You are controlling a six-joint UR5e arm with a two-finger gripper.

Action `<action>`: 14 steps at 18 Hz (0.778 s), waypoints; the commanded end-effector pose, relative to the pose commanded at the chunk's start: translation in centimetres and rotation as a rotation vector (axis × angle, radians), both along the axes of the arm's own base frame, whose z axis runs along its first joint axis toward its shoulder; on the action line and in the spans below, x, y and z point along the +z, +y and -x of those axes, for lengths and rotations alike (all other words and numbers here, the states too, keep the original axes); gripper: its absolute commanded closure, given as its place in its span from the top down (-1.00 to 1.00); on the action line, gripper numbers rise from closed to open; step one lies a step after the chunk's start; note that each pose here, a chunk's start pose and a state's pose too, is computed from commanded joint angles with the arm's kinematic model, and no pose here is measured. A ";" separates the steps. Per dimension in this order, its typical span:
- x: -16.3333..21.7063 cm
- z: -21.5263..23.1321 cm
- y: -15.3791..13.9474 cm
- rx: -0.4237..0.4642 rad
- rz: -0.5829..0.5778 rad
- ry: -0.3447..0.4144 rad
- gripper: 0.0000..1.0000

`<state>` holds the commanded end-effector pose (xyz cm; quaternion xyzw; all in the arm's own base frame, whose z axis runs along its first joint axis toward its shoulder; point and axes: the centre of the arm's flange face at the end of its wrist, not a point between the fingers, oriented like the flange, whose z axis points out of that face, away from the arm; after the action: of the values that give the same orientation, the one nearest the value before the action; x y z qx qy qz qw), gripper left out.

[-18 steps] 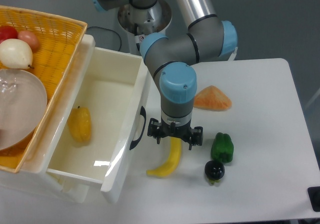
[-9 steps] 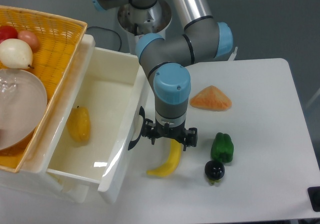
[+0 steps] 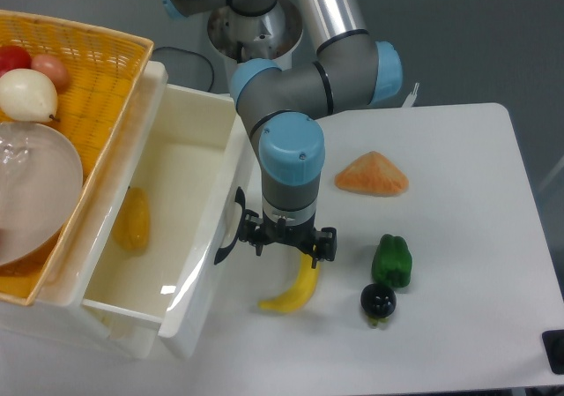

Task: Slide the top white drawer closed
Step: 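Push the drawer front with the gripper into the cabinet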

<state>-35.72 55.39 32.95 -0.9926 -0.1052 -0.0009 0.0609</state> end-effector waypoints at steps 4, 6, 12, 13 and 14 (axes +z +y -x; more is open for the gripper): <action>0.6 -1.4 0.4 -0.011 -0.016 -0.009 1.00; 0.9 -2.3 0.7 -0.024 -0.024 -0.014 1.00; 0.6 -3.6 1.3 -0.047 -0.018 -0.020 1.00; 0.7 -3.7 1.3 -0.049 -0.019 -0.019 1.00; 0.7 -3.8 1.4 -0.050 -0.018 -0.020 1.00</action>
<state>-31.93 56.76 33.65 -0.9943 -0.0809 -0.0131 0.0687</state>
